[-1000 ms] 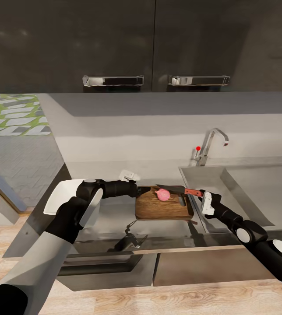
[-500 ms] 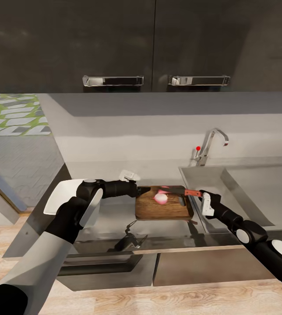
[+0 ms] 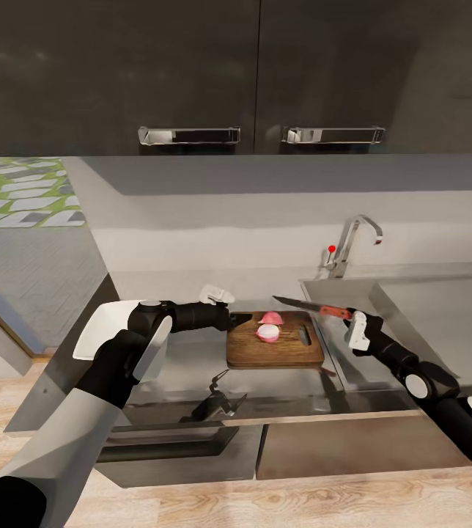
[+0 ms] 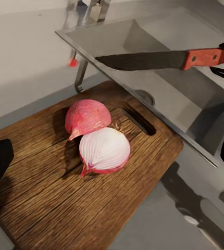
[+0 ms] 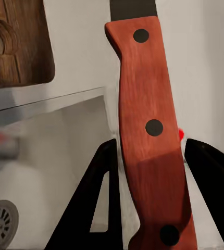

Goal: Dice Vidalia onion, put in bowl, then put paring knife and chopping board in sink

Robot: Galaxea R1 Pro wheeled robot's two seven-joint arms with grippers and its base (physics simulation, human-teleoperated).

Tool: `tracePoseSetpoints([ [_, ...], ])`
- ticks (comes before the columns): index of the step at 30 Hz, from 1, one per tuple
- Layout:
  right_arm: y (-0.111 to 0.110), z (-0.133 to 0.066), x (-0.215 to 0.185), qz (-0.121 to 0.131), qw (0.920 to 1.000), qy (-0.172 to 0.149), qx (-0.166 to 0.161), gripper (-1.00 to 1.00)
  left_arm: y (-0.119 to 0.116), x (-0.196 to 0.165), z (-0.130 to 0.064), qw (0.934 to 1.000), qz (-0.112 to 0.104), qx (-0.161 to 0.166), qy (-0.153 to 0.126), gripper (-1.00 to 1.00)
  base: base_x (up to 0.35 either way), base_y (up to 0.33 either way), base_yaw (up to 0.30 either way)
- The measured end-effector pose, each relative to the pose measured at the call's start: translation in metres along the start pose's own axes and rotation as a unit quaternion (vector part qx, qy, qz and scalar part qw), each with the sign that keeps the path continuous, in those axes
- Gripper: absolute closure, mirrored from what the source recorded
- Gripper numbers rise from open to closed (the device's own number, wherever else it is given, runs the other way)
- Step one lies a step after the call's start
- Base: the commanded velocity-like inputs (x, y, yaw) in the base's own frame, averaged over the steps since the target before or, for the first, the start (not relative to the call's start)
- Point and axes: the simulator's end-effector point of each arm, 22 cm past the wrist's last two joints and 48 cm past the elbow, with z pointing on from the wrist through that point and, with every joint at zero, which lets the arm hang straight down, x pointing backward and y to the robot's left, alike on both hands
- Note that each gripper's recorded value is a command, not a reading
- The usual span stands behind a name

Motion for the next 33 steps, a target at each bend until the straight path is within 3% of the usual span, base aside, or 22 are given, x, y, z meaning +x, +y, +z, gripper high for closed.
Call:
tracePoseSetpoints([
  [4,-0.004,0.0,0.002,0.016,0.9999,0.001,0.005,1.0,0.0,0.0,0.0,1.0,0.0,0.0,0.0,-1.0,0.0,0.0,0.0],
  [17,-0.001,0.003,-0.007,0.029,0.9996,-0.002,0.006,1.0,-0.001,0.0,0.0,1.0,0.0,0.001,0.0,-1.0,0.01,0.003,0.0],
  [27,0.001,0.004,-0.01,0.03,0.9995,-0.004,0.005,1.0,-0.001,-0.001,0.0,1.0,0.001,0.001,-0.001,-1.0,0.052,0.032,0.0],
  [33,0.016,0.006,-0.023,0.022,0.9996,-0.017,-0.011,1.0,0.0,0.0,0.0,1.0,0.001,0.001,-0.001,-1.0,0.001,0.001,0.0],
])
